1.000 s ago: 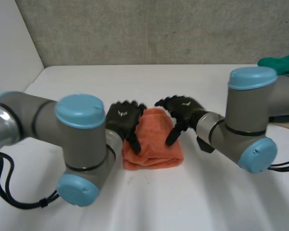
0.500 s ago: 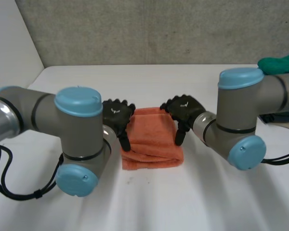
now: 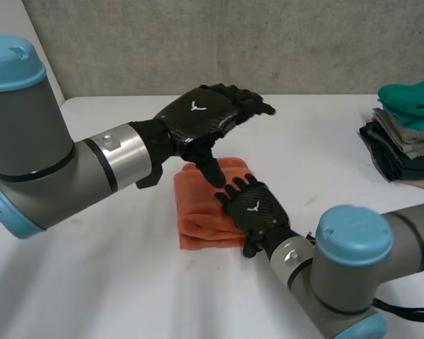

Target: Fold the laundry.

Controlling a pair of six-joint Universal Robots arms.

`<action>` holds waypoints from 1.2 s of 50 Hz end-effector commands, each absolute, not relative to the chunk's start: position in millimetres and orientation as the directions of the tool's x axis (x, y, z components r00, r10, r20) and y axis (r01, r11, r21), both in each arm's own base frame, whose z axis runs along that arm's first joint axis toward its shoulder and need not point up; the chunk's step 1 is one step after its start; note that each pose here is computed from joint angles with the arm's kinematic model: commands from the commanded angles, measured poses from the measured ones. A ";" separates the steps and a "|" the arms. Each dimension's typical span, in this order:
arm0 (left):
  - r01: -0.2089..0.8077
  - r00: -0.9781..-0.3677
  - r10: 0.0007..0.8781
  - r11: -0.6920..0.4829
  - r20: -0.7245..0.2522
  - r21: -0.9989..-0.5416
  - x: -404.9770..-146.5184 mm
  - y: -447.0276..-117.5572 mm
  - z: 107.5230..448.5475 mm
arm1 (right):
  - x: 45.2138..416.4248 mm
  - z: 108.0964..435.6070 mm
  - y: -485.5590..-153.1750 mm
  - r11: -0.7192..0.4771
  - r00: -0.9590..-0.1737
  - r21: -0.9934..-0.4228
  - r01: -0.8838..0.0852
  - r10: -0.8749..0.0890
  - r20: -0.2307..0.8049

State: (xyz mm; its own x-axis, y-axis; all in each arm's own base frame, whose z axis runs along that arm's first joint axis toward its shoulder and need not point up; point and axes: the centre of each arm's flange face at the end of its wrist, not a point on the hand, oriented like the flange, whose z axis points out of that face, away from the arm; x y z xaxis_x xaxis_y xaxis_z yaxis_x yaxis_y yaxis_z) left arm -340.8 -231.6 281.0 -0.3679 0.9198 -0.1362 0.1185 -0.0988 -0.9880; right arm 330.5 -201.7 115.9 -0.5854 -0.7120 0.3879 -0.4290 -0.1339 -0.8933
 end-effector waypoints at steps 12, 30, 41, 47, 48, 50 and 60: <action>0.125 -0.358 0.926 -0.078 -0.119 -0.989 -342.6 -232.5 282.4 | 351.3 102.9 -226.5 -0.204 -0.597 -0.891 -0.405 -0.679 0.427; 0.131 -0.360 0.927 -0.062 -0.106 -0.989 -341.9 -232.8 278.1 | 342.6 114.8 -222.3 -0.176 -0.611 -0.895 -0.409 -0.676 0.412; 0.132 -0.359 0.928 -0.054 -0.098 -0.990 -342.2 -232.1 276.7 | 350.4 101.4 -229.6 -0.179 -0.599 -0.888 -0.423 -0.680 0.422; 0.132 -0.360 0.928 -0.052 -0.097 -0.990 -341.5 -232.9 276.6 | 356.7 96.2 -238.2 -0.186 -0.602 -0.889 -0.419 -0.676 0.425; 0.132 -0.362 0.927 -0.052 -0.097 -0.990 -341.2 -233.4 276.6 | 357.0 96.3 -238.7 -0.186 -0.603 -0.889 -0.418 -0.675 0.424; 0.132 -0.362 0.927 -0.053 -0.098 -0.990 -341.2 -233.6 276.7 | 358.3 97.9 -239.7 -0.194 -0.602 -0.890 -0.413 -0.675 0.426; 0.133 -0.362 0.927 -0.051 -0.096 -0.990 -341.1 -233.3 276.2 | 366.5 103.2 -249.8 -0.218 -0.608 -0.897 -0.385 -0.671 0.424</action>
